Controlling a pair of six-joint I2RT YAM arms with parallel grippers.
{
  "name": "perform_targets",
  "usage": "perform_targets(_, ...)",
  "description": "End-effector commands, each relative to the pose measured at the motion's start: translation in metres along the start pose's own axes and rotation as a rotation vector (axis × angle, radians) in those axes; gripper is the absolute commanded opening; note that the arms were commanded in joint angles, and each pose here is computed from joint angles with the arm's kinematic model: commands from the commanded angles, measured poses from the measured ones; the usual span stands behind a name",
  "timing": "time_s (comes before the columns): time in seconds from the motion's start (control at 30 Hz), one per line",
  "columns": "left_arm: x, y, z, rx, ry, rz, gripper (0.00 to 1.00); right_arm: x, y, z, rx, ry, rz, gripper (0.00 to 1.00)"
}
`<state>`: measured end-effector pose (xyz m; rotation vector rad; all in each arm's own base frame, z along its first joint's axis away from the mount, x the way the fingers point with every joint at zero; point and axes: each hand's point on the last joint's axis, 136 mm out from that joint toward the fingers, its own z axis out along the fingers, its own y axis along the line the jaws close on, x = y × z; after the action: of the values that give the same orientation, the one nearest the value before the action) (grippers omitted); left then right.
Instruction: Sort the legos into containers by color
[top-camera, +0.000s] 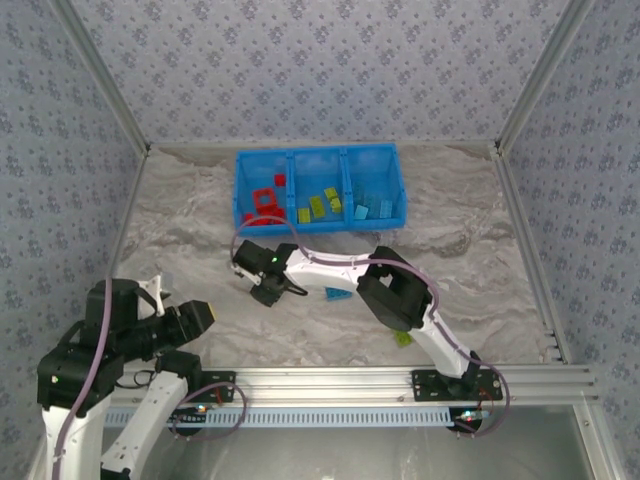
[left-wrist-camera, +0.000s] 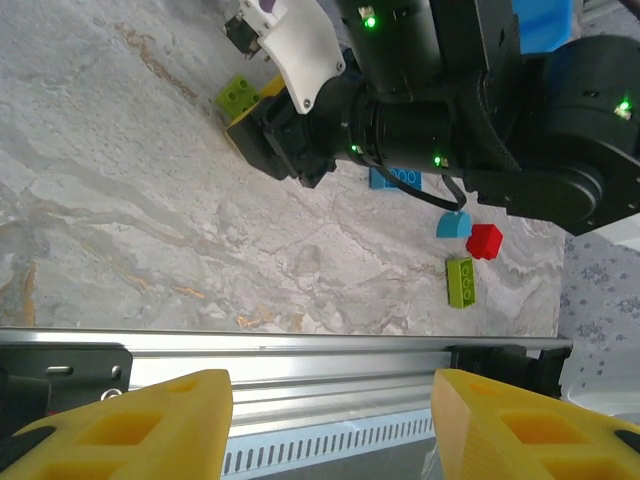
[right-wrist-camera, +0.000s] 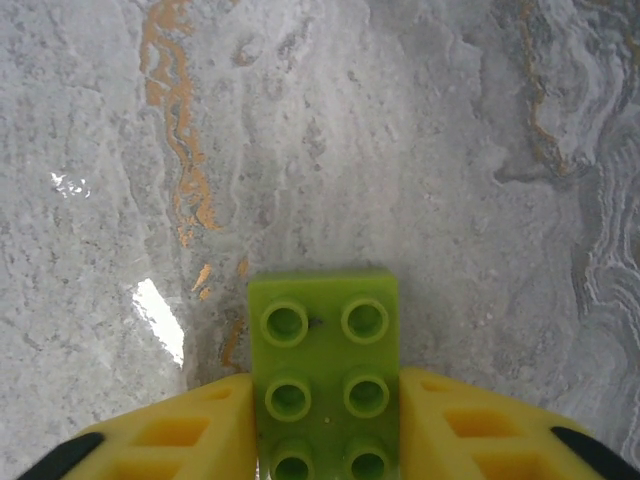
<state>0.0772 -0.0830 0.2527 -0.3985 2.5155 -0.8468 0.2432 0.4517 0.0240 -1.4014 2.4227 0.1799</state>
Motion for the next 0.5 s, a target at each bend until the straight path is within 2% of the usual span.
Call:
perform_targets(0.0,0.002,-0.008,0.002,0.039,0.027,-0.032,0.55,0.034,-0.010,0.018,0.045,0.143,0.025,0.33)
perform_targets(0.13,0.000,-0.013,0.005,0.069,0.026,-0.021,0.55,0.015,-0.013,-0.007,0.046,0.063,0.041,0.27)
perform_targets(0.3,-0.010,-0.034,0.008,0.172,0.018,-0.013,0.55,-0.007,-0.029,-0.060,0.064,-0.064,0.085,0.25)
perform_targets(0.47,-0.041,-0.067,0.004,0.254,-0.034,-0.003,0.54,-0.008,-0.071,-0.117,0.090,-0.181,0.213,0.25)
